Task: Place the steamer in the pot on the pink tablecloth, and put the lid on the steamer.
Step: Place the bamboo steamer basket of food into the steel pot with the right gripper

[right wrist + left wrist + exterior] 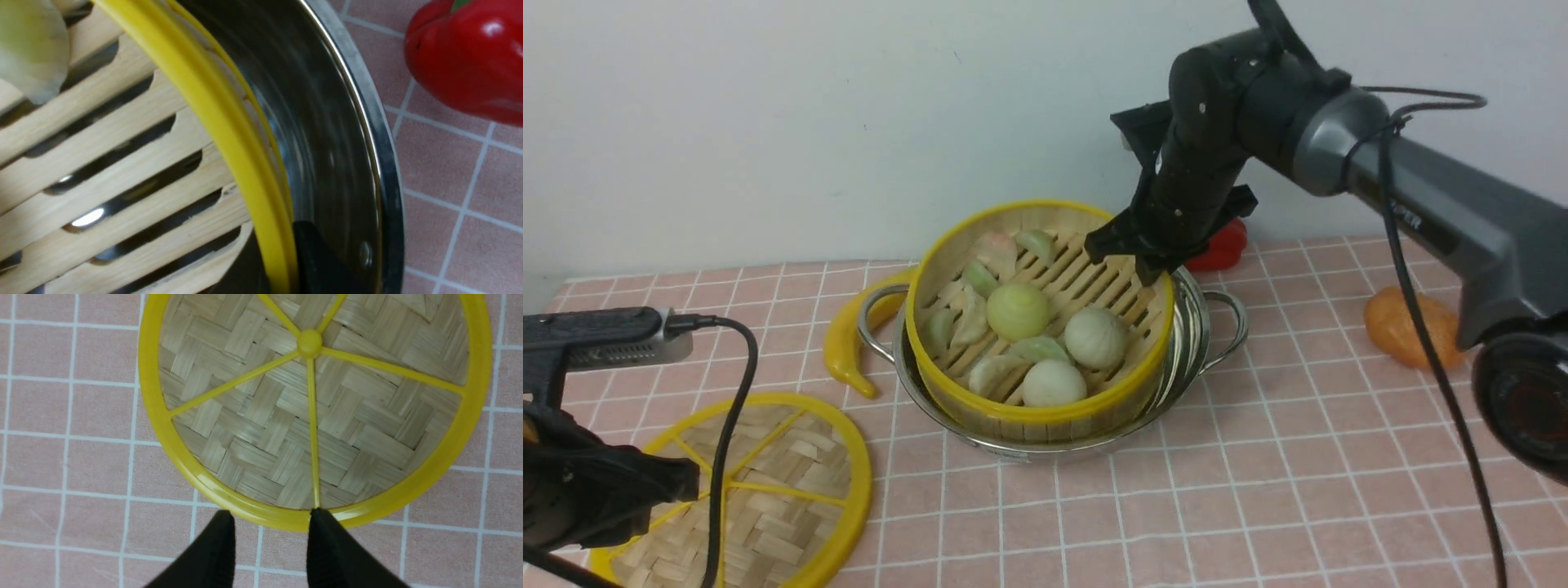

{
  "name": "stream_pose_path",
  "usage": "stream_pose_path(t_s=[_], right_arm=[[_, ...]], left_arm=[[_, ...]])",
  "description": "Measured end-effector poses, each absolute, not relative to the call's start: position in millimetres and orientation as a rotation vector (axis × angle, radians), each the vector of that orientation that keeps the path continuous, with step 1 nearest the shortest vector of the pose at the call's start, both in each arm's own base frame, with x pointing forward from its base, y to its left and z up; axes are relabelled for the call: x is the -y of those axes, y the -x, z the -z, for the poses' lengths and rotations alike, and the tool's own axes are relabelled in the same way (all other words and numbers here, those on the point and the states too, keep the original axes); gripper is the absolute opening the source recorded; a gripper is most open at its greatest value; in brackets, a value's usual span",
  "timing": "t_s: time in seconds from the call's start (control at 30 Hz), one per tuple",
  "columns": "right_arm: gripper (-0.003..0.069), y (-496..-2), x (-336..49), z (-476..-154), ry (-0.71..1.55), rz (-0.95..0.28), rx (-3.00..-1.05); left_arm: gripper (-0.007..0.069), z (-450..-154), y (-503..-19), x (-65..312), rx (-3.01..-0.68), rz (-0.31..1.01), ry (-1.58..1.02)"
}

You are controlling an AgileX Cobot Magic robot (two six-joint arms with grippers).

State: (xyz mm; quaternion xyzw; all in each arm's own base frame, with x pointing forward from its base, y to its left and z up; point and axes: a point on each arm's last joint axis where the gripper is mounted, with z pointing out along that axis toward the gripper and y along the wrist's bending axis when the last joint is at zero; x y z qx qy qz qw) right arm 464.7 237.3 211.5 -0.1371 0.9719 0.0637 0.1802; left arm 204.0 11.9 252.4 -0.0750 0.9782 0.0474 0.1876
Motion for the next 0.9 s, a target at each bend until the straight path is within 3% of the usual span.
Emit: stream_pose_path(t_s=[0.23,0.6,0.67,0.9], right_arm=[[0.0056,-470,-237,-188,0.365,-0.124,-2.779],[0.0073,-472,-237,-187,0.354,-0.116,-2.773],[0.0114,-472,-237,-187,0.354,-0.117,-2.771],[0.0370,-472,-237,-188,0.357,-0.130,-2.767]], left_arm=[[0.0241,-253,-205,-12,-2.743,-0.131,0.209],[0.0241,-253,-207,-12,-2.723,-0.126,0.206],[0.0241,-254,-209,-11,-2.701,-0.121,0.201],[0.0243,-257,-216,-11,-2.616,-0.100,0.186]])
